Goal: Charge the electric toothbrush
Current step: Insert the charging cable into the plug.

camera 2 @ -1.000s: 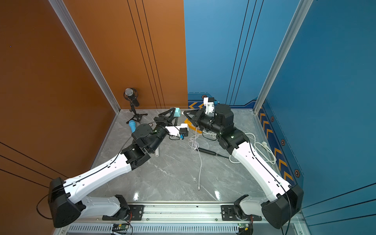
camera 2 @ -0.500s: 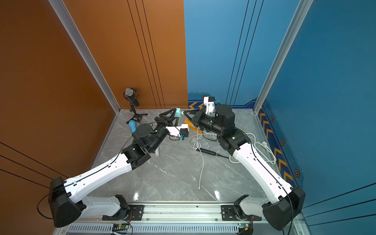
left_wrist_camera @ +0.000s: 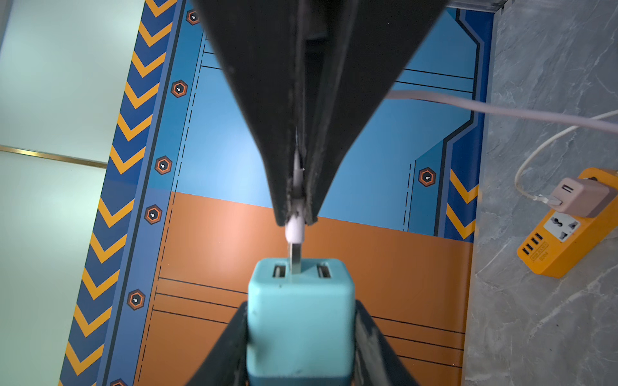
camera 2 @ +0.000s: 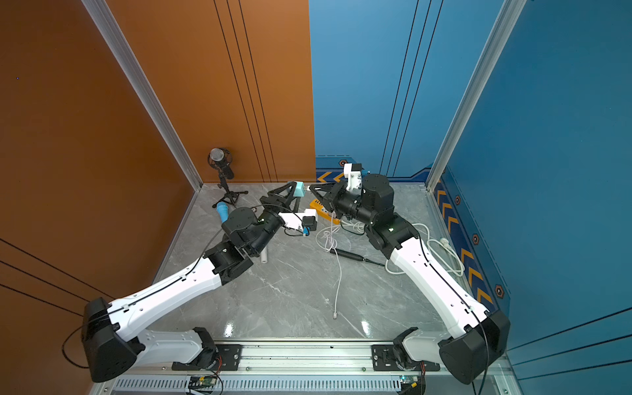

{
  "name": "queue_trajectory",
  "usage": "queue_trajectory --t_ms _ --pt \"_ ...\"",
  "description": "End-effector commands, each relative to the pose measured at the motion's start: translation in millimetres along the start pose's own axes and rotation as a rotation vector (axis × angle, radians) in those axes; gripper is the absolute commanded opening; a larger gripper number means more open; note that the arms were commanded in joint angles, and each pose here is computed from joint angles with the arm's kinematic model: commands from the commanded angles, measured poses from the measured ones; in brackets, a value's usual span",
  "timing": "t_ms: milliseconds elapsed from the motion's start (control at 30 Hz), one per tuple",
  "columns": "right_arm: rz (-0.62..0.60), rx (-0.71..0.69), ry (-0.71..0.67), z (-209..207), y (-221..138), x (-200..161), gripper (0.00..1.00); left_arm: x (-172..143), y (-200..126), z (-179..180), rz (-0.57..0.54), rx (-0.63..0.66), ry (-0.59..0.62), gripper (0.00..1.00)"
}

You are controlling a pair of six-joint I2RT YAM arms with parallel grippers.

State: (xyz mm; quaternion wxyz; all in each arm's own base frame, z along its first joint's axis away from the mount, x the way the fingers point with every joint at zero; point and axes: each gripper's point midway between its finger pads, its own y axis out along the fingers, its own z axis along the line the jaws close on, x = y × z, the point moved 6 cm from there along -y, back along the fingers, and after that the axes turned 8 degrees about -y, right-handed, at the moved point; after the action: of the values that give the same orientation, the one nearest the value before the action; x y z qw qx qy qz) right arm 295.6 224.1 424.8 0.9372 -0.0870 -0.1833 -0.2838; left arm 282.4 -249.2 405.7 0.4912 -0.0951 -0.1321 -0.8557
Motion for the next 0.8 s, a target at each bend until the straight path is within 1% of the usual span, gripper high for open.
queue_trajectory --t_ms 0,233,400,467,633,767 --pt "0.013 0.089 0.008 20.9 -0.1 2.4 0.0 12.0 -4.0 9.6 -0.075 0.03 0.009 0.06" --pt "0.051 0.123 0.035 26.5 1.2 -1.5 0.0 10.5 -0.4 5.1 -0.067 0.021 0.021 0.06" --pt "0.067 0.105 0.035 21.2 4.6 -2.8 0.0 13.3 -2.2 6.6 -0.081 0.022 0.016 0.06" --pt "0.081 0.075 0.03 16.4 6.5 -3.8 0.0 14.4 -2.5 7.1 -0.085 0.023 0.016 0.06" --pt "0.171 0.03 0.012 7.9 10.6 -12.6 0.0 17.7 -2.5 7.4 -0.101 0.021 0.024 0.06" --pt "0.226 0.003 0.0 3.4 12.3 -16.4 0.0 26.0 -4.1 6.1 -0.141 0.014 0.036 0.05"
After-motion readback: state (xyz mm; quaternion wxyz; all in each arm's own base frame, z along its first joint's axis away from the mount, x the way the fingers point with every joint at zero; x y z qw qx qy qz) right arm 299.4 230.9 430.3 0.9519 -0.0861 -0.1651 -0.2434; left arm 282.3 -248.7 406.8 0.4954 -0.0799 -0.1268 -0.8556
